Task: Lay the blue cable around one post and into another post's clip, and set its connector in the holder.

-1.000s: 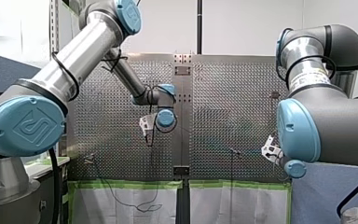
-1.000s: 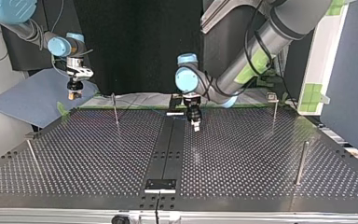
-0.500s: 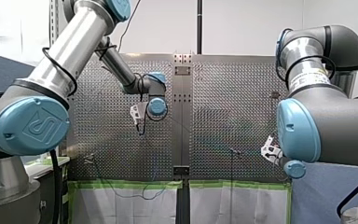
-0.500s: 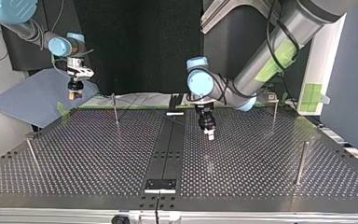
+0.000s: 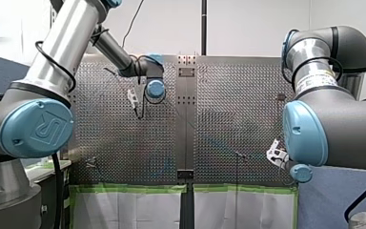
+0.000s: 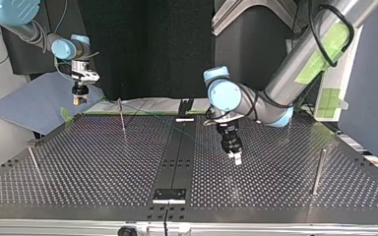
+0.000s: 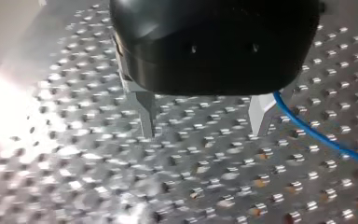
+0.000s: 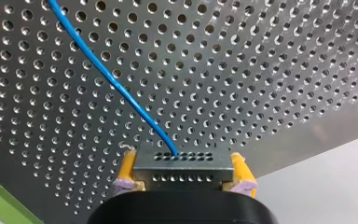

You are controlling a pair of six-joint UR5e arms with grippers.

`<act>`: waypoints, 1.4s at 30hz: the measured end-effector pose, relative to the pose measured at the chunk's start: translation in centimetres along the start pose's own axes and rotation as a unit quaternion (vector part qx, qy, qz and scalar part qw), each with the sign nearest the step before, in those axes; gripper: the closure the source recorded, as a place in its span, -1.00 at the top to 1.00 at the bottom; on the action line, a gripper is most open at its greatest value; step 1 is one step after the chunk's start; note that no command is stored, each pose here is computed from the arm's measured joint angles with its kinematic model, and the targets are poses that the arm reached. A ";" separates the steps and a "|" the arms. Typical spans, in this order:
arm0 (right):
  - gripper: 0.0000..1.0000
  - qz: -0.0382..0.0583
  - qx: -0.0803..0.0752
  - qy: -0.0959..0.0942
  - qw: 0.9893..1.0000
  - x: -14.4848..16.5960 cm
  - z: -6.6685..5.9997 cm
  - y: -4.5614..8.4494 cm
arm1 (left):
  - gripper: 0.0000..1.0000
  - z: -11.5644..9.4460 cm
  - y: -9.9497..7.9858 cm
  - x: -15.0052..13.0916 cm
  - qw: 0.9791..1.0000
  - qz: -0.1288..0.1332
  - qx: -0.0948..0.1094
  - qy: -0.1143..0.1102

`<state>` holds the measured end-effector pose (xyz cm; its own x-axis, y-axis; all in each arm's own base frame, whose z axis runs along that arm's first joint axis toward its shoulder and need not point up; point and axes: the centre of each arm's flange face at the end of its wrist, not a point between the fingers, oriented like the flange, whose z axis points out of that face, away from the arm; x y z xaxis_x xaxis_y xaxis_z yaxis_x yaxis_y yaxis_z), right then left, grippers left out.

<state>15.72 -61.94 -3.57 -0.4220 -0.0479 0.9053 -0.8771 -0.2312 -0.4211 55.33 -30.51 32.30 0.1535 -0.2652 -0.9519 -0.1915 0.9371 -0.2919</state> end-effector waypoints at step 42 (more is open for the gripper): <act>-1.00 0.000 0.001 -0.004 1.000 -0.4 -0.1 -0.5 | 1.00 -8.1 2.1 -19.0 0.995 0.025 -0.077 -0.062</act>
<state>16.27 -61.70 -3.72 -0.4205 -0.0567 0.9055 -0.8764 -0.2328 -0.4215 44.17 -25.34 49.05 0.2568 -0.1801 -0.9495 -0.3465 0.9000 -0.2645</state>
